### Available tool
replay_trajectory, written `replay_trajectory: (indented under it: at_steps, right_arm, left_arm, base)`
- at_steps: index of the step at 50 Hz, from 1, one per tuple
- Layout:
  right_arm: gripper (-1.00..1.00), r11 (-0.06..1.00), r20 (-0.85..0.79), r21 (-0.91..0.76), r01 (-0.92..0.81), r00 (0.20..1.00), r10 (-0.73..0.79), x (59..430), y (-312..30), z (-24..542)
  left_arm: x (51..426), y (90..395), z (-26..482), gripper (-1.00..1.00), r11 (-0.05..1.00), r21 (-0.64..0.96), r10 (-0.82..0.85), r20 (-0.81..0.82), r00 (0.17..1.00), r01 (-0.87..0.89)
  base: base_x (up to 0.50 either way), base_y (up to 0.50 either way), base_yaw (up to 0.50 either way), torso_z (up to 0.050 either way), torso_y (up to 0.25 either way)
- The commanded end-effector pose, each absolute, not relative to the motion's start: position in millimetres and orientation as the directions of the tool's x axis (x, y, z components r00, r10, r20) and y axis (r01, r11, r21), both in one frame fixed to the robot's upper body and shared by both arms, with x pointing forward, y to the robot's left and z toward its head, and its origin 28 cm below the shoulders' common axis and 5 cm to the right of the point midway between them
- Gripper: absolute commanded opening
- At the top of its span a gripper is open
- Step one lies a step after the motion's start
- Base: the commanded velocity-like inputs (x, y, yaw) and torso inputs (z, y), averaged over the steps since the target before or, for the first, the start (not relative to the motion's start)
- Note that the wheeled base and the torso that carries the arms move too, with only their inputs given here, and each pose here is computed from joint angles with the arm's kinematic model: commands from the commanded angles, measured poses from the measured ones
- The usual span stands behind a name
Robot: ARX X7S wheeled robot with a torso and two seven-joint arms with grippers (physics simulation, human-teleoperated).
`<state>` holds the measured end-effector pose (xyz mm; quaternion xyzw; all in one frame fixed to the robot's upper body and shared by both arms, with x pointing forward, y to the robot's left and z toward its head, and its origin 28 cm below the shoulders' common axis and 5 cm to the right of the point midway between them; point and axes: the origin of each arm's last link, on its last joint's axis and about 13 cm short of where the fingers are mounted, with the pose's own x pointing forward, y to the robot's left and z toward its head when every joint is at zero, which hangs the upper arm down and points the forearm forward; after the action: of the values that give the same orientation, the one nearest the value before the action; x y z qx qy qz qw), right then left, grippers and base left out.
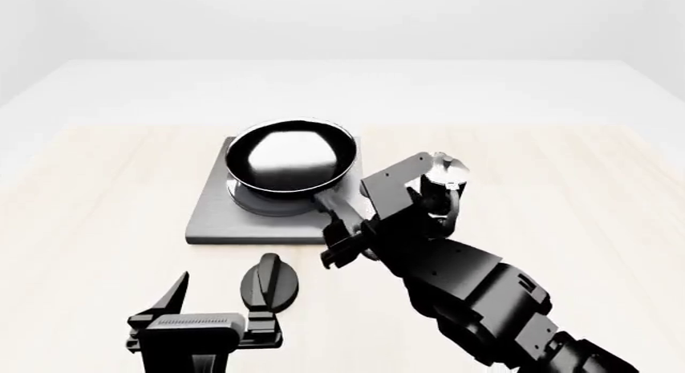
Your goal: Put the frying pan on the stove.
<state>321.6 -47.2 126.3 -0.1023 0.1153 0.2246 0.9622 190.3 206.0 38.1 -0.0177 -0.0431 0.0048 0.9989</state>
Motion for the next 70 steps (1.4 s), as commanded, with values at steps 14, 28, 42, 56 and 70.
replay_trajectory:
  at_steps: [14,28,42,56,70]
  right_arm:
    - [1.0,0.879,-0.188,-0.183,-0.441,0.893,0.409,314.0,-45.3,141.3]
    - [1.0,0.905,-0.071,-0.179,-0.385,0.923,0.379,293.4,-50.5,141.8]
    - [1.0,0.94,0.037,-0.155,-0.303,0.95,0.312,277.7,-63.7,125.3]
    - [1.0,0.965,0.107,-0.125,-0.233,0.963,0.246,267.7,-73.8,115.5]
    - [1.0,0.991,0.243,-0.097,-0.097,0.963,0.118,245.9,-75.9,102.5]
  left_arm:
    - [190.4,205.9,39.2,1.0,0.999,-0.036,0.013,0.09,0.996,-0.009]
    - [190.6,206.3,46.1,1.0,0.999,-0.035,0.019,0.107,0.994,-0.015]
    - [190.9,209.0,50.7,1.0,0.999,-0.028,0.033,0.117,0.993,-0.029]
    - [192.8,209.5,56.6,1.0,0.999,-0.029,0.038,0.129,0.991,-0.034]
    - [189.5,208.5,53.9,1.0,0.998,-0.045,0.043,0.136,0.99,-0.038]
  base:
    - [0.0,0.0,0.0,0.0,0.0]
    - [0.0,0.0,0.0,0.0,0.0]
    - [0.0,0.0,0.0,0.0,0.0]
    - [0.0,0.0,0.0,0.0,0.0]
    - [0.0,0.0,0.0,0.0,0.0]
